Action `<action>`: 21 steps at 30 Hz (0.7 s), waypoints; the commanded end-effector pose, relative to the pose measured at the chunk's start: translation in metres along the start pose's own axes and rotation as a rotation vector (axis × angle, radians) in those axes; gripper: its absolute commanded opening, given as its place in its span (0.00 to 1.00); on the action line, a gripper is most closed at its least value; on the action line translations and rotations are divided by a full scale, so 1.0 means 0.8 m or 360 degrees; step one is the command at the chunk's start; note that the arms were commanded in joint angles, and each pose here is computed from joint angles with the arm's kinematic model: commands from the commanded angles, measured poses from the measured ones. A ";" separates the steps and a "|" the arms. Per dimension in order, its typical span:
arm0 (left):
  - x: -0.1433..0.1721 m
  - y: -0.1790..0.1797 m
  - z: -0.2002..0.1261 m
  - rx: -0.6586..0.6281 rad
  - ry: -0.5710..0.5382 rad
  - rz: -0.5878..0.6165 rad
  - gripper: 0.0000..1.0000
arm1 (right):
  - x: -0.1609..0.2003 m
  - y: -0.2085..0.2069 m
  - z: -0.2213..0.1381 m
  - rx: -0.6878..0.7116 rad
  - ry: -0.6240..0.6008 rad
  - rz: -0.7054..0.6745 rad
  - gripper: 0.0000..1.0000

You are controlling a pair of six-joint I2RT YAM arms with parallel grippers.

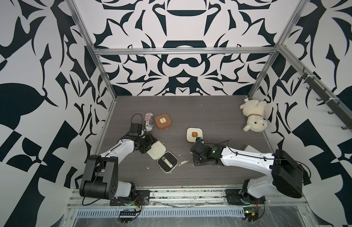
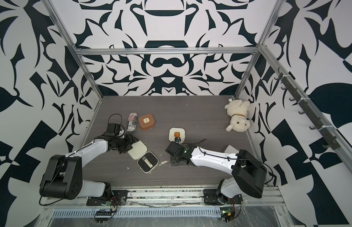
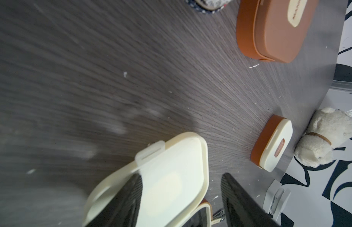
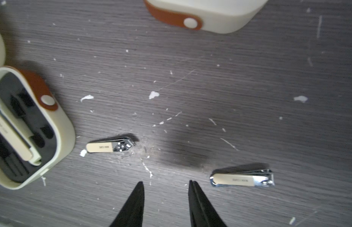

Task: Organize nail clipper sets
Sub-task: Pick up the nail clipper from the center of the board.

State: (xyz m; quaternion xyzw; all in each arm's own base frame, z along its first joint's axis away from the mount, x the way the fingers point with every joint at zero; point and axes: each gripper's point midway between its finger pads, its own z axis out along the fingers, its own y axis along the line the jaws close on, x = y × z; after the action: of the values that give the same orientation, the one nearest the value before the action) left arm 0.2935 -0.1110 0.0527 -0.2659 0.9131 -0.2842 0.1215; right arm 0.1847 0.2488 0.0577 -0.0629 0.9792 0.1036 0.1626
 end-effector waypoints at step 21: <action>0.002 0.007 -0.005 -0.0070 0.0005 0.0015 0.67 | -0.001 0.071 0.038 -0.0197 0.0061 0.0070 0.32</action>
State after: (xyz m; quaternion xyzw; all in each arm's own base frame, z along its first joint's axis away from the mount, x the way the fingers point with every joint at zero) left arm 0.2887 -0.1069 0.0533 -0.2705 0.9171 -0.2687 0.1162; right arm 0.1780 0.2959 0.0256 -0.0585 0.9802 0.1433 0.1232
